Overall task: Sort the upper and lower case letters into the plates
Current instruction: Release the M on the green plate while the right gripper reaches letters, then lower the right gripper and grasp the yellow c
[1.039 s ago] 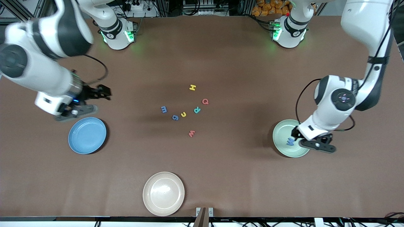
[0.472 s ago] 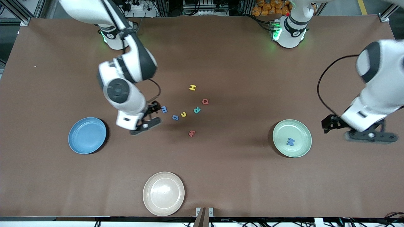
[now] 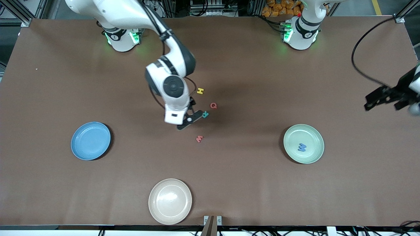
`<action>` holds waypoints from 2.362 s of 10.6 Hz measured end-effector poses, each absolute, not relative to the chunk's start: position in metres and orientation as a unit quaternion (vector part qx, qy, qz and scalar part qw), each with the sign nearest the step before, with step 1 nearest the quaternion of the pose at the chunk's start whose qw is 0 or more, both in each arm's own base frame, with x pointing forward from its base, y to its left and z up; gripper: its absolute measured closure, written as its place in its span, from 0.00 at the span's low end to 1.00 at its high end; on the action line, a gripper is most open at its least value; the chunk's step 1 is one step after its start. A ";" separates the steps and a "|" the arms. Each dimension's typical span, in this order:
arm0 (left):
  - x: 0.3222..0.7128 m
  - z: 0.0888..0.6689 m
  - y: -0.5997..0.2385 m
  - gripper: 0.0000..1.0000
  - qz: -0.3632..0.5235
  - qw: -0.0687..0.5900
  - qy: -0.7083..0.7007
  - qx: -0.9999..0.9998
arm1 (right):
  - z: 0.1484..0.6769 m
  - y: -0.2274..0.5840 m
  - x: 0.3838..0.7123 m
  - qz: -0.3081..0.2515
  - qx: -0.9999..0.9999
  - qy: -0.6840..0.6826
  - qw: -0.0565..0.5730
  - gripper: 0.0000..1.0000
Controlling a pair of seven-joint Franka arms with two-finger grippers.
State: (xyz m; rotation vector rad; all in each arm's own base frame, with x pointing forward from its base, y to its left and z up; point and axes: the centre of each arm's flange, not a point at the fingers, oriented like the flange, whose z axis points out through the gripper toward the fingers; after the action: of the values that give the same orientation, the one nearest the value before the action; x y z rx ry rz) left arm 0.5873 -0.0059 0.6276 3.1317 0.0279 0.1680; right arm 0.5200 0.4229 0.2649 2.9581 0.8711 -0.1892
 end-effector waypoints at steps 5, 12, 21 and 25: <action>0.564 0.644 -0.057 0.00 0.026 0.003 -0.033 0.999 | 0.233 0.428 0.524 -0.045 0.972 0.231 0.026 0.00; 0.562 0.642 -0.066 0.00 0.020 0.003 -0.037 0.999 | 0.207 0.412 0.533 -0.028 0.915 0.402 0.014 0.00; 0.563 0.643 -0.059 0.00 0.021 0.003 -0.032 0.999 | 0.168 0.422 0.502 -0.026 0.897 0.442 0.000 0.00; 0.563 0.644 -0.057 0.00 0.022 0.003 -0.030 0.999 | 0.167 0.419 0.503 -0.025 0.906 0.422 -0.013 0.00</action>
State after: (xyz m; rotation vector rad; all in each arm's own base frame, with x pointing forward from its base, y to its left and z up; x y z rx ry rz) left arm 0.5625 -0.0573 0.6437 3.1341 -0.0935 0.0683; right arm 0.5032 0.4194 0.1669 2.8705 1.3352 -0.0801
